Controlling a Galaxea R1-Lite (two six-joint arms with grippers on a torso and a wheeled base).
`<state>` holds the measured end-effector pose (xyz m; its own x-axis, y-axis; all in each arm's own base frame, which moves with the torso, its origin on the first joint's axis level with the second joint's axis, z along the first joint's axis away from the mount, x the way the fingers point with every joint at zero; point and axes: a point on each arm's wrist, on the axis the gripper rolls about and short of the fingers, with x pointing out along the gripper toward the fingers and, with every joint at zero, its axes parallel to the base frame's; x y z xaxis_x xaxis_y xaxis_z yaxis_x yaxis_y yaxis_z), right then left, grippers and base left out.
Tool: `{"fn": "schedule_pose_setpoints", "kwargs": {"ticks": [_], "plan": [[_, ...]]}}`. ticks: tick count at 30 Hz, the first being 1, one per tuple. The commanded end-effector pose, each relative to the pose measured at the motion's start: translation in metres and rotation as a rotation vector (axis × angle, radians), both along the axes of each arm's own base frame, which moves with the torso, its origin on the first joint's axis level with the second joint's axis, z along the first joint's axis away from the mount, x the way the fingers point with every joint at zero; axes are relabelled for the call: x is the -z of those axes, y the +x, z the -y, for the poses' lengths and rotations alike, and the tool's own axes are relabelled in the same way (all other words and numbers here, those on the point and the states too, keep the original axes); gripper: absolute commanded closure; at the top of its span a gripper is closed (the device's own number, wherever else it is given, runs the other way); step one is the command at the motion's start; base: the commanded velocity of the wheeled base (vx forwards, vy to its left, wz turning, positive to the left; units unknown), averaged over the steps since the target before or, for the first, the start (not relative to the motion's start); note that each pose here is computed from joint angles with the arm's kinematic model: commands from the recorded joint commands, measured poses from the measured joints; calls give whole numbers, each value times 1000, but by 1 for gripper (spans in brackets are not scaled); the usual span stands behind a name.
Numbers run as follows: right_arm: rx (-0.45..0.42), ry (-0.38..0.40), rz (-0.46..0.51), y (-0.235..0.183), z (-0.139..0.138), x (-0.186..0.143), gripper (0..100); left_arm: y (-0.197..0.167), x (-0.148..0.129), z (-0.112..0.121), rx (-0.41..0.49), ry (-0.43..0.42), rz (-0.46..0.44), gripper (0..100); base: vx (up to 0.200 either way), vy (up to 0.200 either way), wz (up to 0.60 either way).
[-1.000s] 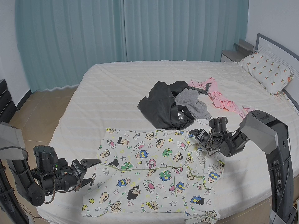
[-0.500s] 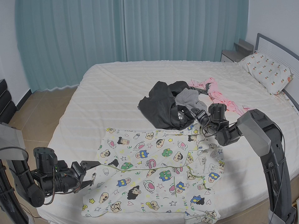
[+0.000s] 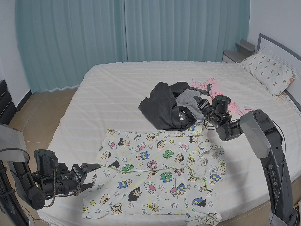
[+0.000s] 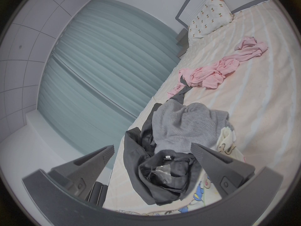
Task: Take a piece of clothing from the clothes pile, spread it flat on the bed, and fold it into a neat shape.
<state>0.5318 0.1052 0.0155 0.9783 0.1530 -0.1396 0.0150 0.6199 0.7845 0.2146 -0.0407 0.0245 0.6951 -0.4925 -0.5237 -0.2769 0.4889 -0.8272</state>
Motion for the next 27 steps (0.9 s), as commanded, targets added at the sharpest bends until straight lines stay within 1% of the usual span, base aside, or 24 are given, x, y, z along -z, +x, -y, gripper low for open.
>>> {"fn": "schedule_pose_setpoints", "kwargs": {"ticks": [1, 2, 3, 4, 7, 10, 11, 13, 14, 15, 16, 18, 19, 21, 23, 27], "plan": [[-8, -12, -80, -24, 39, -18, 0, 0, 0, 0, 2, -2, 8, 0, 0, 0, 0], [-8, -12, -80, -24, 39, -18, 0, 0, 0, 0, 2, -2, 8, 0, 0, 0, 0], [-54, -35, -121, -42, 56, -23, 0, -1, -1, 0, 3, -3, 16, 0, 0, 0, 0], [-62, -48, -135, -47, 64, -24, 0, -2, -1, 0, 3, -3, 17, 0, 0, 0, 0], [-61, -110, -195, -67, 87, -19, 0, -2, -1, 0, 3, -4, 20, 0, 0, 0, 0], [-49, -150, -271, -86, 107, -7, 0, -3, -1, 0, 5, -3, 18, 0, 0, 0, 0], [-59, -162, -293, -93, 111, -4, 0, -3, -1, 0, 5, -3, 16, 0, 0, 0, 0], [-105, -186, -342, -112, 122, 4, 0, -4, 0, 0, 8, -3, 14, 0, 0, 0, 0], [-115, -188, -350, -115, 123, 5, 0, -3, -1, 0, 8, -4, 16, 0, 0, 0, 0], [-163, -202, -384, -129, 129, 11, 0, -4, -1, 1, 9, -4, 16, 0, 0, 0, 0], [-167, -202, -388, -131, 130, 12, 0, -4, 0, 1, 11, -3, 14, 0, 0, 0, 0], [-262, -248, -433, -152, 135, 25, 0, -4, 0, 2, 17, -3, 13, 0, 0, 0, 0], [-283, -266, -445, -157, 136, 29, 0, -4, 0, 3, 20, -3, 13, 0, 0, 0, 0], [-356, -314, -463, -170, 136, 39, 0, -6, 0, 5, 29, -3, 11, 0, 0, 0, 0], [-423, -327, -466, -177, 133, 44, 0, -6, 0, 5, 32, -3, 10, 0, 0, 0, 0], [-476, -330, -474, -178, 119, 50, 0, -6, 0, 6, 34, -3, 10, 0, 0, 0, 0]]}}
